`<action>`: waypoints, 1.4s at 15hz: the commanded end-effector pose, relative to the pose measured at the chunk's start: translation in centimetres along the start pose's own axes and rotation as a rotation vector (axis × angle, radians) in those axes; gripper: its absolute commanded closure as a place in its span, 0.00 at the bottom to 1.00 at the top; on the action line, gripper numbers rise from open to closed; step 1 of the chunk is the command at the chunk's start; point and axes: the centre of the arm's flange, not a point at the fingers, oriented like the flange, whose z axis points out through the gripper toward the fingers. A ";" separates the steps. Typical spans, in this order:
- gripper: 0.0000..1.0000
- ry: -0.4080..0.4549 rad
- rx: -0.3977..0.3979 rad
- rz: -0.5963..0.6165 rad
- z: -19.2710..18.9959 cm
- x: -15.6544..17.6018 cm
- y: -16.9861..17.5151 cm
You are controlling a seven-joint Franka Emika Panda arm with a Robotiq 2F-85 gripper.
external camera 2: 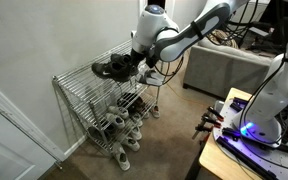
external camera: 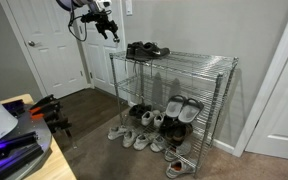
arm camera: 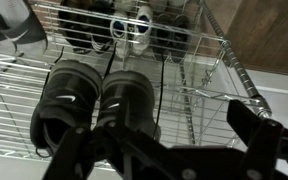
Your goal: Move the black pair of shoes to the second shelf
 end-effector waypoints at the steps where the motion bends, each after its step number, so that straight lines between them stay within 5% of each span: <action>1: 0.00 0.037 -0.091 0.024 3.5 4.1 0.3; 6: 0.00 0.074 -0.118 0.049 7.5 7.3 1.6; 14: 0.00 0.152 -0.196 0.233 7.2 11.1 7.1; 21: 0.00 0.085 -0.240 0.361 9.4 11.0 12.6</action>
